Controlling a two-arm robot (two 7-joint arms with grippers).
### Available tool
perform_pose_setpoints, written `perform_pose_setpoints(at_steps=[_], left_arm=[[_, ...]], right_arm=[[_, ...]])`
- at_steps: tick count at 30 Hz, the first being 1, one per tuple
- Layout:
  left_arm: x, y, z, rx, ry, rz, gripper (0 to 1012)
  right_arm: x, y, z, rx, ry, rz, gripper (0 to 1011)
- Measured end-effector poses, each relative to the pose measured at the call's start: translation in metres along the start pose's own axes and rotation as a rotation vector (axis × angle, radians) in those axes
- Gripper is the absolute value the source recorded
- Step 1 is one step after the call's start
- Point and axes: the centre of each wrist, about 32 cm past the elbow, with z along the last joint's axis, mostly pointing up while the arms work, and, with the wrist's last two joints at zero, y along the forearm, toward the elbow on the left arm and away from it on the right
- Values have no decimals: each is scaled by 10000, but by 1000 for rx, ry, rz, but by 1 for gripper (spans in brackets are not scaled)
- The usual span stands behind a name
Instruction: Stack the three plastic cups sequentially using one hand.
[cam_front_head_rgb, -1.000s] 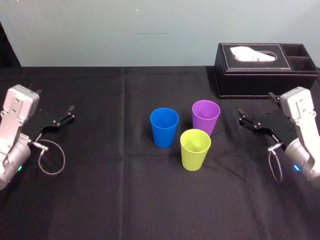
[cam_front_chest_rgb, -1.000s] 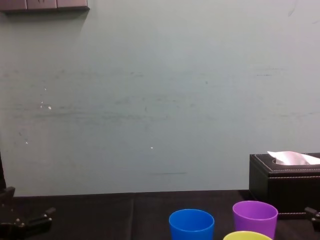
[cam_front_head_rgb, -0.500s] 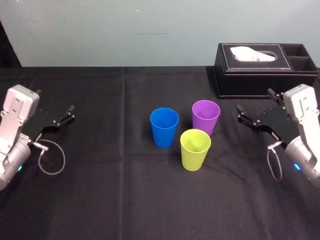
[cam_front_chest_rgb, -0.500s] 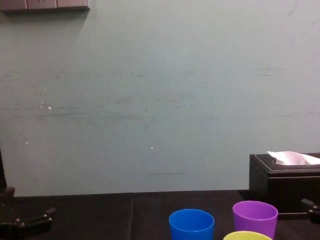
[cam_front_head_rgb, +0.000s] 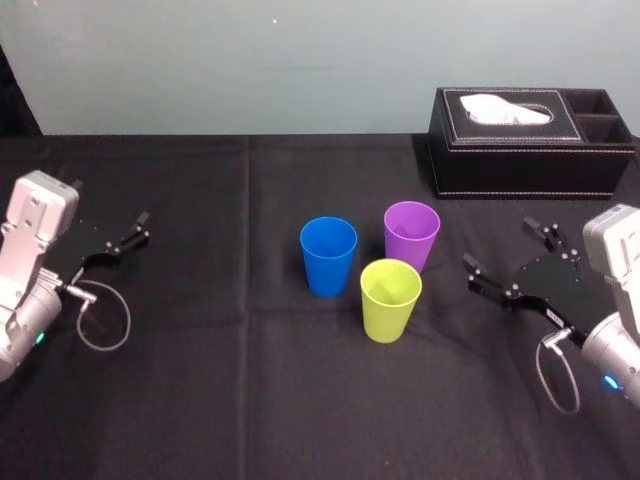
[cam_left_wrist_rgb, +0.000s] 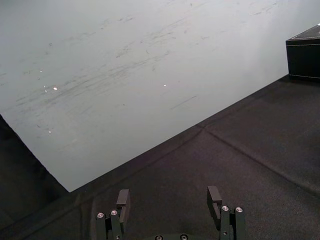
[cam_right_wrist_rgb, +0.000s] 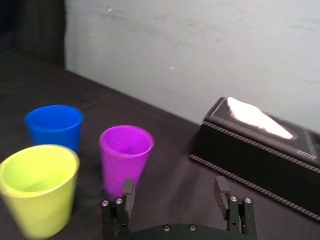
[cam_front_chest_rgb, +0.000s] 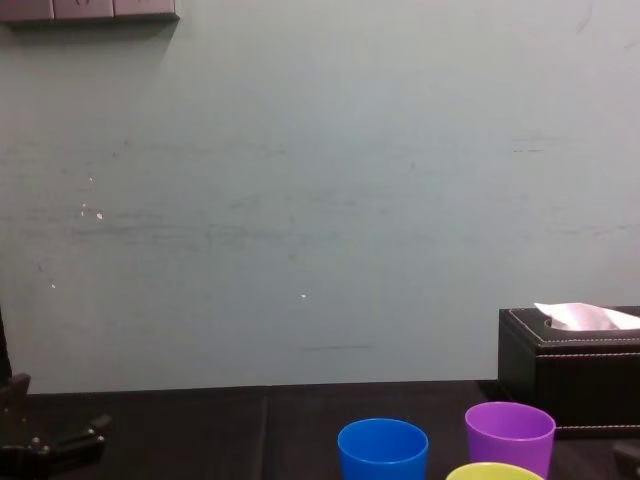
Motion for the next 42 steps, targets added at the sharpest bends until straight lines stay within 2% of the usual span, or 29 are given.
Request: perform_pose_setpoints(at_steps=[3,7,8,16,22,25,42], left_arm=[[0,0,0,0,0,0,1011],[0,0,0,0,0,0,1011],[0,0,0,0,0,0,1012],[0,0,0,0,0,0,1011],[0,0,0,0,0,0,1011],[0,0,0,0,0,0,1011],[0,0,0,0,0,0,1011]], right_arm=[[-57,-126,13,-19,18,49,1003],[-100,-203,12,-35,29,85,1003],[-135,-243,7,-49,37,110,1003],[-230,-290,-27,-79,66,171,1003],[-352,-207,-33,-62,94,226,1003],[-388,-145,-25,-52,97,240,1003],[-538,93,-30,-43,140,274,1003]])
